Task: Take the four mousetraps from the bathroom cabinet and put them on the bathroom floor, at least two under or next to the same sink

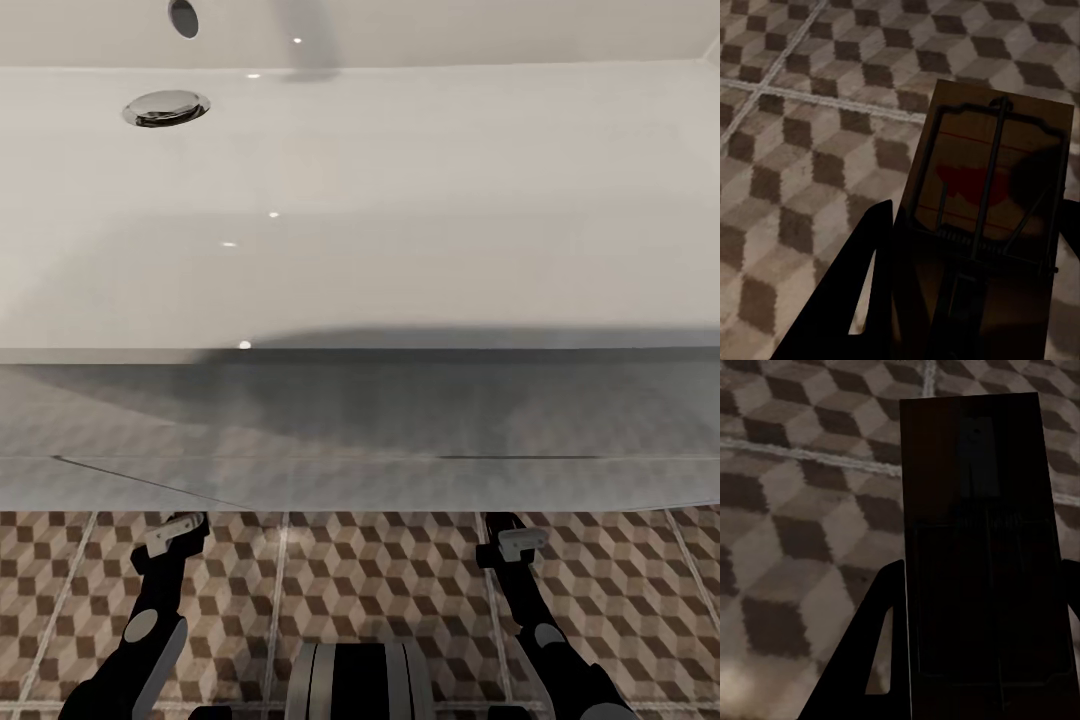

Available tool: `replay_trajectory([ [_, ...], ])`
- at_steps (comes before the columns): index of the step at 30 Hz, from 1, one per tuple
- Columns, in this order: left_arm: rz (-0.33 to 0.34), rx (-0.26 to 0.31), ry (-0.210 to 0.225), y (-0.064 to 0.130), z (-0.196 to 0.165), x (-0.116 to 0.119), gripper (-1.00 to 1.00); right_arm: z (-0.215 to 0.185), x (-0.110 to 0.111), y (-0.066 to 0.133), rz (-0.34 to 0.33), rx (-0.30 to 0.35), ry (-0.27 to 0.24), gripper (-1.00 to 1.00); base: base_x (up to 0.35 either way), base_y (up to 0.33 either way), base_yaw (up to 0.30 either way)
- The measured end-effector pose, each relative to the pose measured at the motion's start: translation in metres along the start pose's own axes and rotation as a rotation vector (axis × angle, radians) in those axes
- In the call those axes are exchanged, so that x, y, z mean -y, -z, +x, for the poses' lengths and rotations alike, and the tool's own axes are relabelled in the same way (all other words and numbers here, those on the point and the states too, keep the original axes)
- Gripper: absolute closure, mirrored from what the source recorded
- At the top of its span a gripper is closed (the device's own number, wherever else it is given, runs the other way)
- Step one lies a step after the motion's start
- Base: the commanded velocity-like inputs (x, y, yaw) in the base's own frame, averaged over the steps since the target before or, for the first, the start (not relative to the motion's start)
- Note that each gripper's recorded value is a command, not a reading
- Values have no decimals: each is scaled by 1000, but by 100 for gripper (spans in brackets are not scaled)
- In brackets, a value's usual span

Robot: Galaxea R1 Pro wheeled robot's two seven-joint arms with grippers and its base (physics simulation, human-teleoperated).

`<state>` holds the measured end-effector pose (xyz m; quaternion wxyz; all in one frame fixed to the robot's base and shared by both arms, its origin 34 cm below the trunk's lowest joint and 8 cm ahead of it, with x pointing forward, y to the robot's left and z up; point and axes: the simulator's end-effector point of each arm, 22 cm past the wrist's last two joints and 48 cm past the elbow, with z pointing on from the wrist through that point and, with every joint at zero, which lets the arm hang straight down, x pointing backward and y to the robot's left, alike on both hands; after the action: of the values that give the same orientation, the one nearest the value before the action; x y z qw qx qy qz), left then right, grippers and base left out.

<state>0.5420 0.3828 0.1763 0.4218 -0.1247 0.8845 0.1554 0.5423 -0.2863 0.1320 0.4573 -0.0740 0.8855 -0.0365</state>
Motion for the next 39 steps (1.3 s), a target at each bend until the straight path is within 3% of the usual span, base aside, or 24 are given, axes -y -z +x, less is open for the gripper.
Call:
replay_trajectory([
  [26, 0, -4, -3, 1, 2, 1, 100, -19, 8, -6, 19, 46, 1, 100, 0, 0, 0],
  [39, 23, 13, -90, 2, 1, 8, 100, -19, 10, -5, 22, 48, 0, 100, 0, 0, 0],
])
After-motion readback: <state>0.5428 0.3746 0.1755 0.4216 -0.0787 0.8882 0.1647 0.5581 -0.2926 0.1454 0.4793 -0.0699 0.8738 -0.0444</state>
